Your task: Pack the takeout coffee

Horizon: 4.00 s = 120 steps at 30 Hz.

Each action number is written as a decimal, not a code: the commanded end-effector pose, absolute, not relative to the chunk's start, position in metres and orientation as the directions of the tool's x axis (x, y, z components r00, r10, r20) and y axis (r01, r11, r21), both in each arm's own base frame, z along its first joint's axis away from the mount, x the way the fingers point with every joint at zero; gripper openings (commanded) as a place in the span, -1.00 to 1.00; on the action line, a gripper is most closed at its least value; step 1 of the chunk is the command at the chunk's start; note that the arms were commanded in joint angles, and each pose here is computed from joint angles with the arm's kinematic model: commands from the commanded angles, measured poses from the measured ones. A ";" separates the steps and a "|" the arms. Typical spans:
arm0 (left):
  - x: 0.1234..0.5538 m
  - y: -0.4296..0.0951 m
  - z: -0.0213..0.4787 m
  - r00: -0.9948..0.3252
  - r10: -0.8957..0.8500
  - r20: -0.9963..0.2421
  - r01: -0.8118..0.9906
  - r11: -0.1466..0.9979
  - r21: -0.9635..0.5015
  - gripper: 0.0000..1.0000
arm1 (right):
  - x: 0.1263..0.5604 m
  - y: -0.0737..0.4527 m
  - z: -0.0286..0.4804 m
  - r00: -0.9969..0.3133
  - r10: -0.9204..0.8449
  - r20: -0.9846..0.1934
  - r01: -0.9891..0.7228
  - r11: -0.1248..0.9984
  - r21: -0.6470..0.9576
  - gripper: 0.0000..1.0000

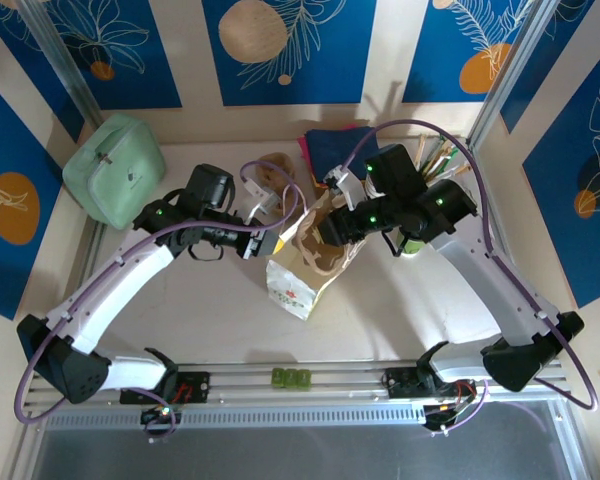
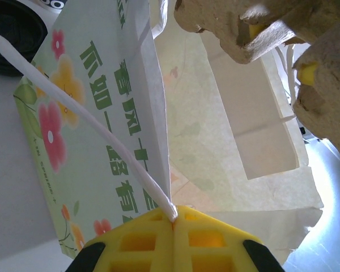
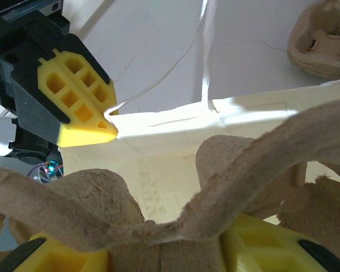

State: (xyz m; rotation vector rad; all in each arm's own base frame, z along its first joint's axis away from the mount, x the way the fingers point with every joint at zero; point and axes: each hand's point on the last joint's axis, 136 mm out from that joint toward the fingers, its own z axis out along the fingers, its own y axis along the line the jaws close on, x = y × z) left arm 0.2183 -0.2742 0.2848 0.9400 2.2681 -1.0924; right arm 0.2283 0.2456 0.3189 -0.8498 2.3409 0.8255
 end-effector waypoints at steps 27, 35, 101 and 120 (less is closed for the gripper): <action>0.206 -0.280 0.287 -0.655 0.416 -0.631 0.756 0.382 -0.532 -1.00 | 0.241 0.236 0.266 -0.664 -0.539 -0.518 -0.690 0.708 0.149 -0.23; 0.205 -0.282 0.285 -0.663 0.422 -0.618 0.748 0.372 -0.549 -1.00 | 0.245 0.237 0.259 -0.661 -0.560 -0.499 -0.694 0.709 0.125 -0.23; 0.213 -0.259 0.273 -0.768 0.292 -0.570 0.624 0.542 -0.562 -1.00 | 0.245 0.280 0.198 -0.487 -0.797 -0.357 -0.838 0.541 -0.065 -0.19; 0.213 -0.249 0.273 -0.778 0.267 -0.569 0.599 0.591 -0.541 -1.00 | 0.241 0.281 0.175 -0.475 -0.807 -0.351 -0.852 0.521 -0.045 -0.13</action>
